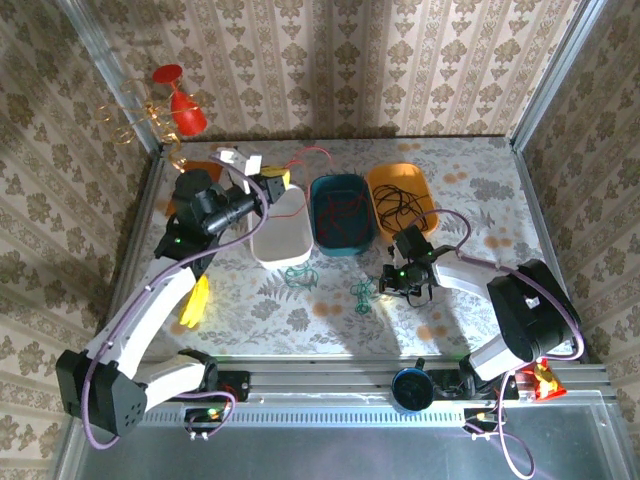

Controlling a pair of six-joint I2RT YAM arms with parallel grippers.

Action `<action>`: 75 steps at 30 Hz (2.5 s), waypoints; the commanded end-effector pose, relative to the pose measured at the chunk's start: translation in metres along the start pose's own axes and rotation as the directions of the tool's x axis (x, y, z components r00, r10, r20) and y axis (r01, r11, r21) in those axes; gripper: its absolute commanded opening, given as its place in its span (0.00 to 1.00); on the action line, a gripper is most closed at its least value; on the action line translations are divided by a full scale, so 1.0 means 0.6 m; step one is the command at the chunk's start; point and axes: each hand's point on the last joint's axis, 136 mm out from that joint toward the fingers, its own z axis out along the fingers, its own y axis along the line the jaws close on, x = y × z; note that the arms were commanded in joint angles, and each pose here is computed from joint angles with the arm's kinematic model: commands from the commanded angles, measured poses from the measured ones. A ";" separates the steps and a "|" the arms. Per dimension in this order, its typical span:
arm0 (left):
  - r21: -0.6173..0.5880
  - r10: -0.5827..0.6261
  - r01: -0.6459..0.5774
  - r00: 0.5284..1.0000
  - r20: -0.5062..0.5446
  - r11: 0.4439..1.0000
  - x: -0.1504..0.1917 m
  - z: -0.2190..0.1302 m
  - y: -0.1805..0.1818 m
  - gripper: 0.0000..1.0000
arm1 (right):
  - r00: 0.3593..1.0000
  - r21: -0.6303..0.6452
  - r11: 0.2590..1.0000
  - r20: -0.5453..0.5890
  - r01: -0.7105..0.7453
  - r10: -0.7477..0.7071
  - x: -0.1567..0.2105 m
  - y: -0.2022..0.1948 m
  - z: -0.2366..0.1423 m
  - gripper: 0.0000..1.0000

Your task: Untangle the cables

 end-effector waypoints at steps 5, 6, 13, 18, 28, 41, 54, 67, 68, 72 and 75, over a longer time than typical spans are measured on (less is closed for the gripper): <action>0.051 -0.087 0.085 0.996 0.032 0.995 0.021 0.059 -0.007 0.00 | 0.999 0.101 0.994 -0.012 -0.038 0.040 0.020 -0.045 0.001 0.05; 0.048 -0.094 0.092 0.995 0.030 0.995 0.028 0.070 -0.004 0.00 | 0.999 0.101 0.994 -0.010 -0.038 0.039 0.020 -0.044 -0.001 0.05; 0.034 -0.207 0.206 0.978 0.027 0.978 0.087 0.158 0.029 0.00 | 0.999 0.110 0.993 0.018 -0.040 0.038 0.018 -0.045 -0.016 0.05; -0.050 -0.262 0.263 0.965 0.015 0.964 0.146 0.201 0.075 0.00 | 0.999 0.104 0.994 0.032 -0.033 0.029 0.017 -0.042 -0.027 0.05; -0.265 -0.417 0.382 0.904 -0.091 0.885 0.304 0.233 0.155 0.00 | 0.999 0.104 0.994 0.038 -0.029 0.025 0.017 -0.041 -0.033 0.05; -0.132 -0.325 0.300 0.911 -0.255 0.945 0.300 0.261 0.065 0.60 | 0.998 0.100 0.995 0.063 -0.023 0.016 0.008 -0.037 -0.039 0.05; -0.043 -0.038 0.017 0.834 -0.551 0.999 0.386 0.061 -0.028 0.72 | 0.971 0.052 0.994 0.215 0.100 -0.109 -0.023 0.012 -0.085 0.10; 0.251 0.141 0.044 0.727 -0.672 0.967 0.523 0.139 -0.151 0.62 | 0.961 0.023 0.993 0.249 0.119 -0.121 -0.033 0.032 -0.098 0.08; 0.256 0.140 0.052 0.723 -0.677 0.965 0.531 0.147 -0.154 0.59 | 0.960 0.028 0.993 0.252 0.116 -0.120 -0.034 0.031 -0.101 0.08; 0.272 0.156 0.056 0.700 -0.697 0.961 0.552 0.162 -0.157 0.43 | 0.958 0.047 0.993 0.264 0.104 -0.113 -0.036 0.025 -0.105 0.08; 0.278 0.152 0.075 0.690 -0.708 0.958 0.564 0.165 -0.159 0.26 | 0.957 0.056 0.993 0.268 0.099 -0.111 -0.039 0.022 -0.105 0.08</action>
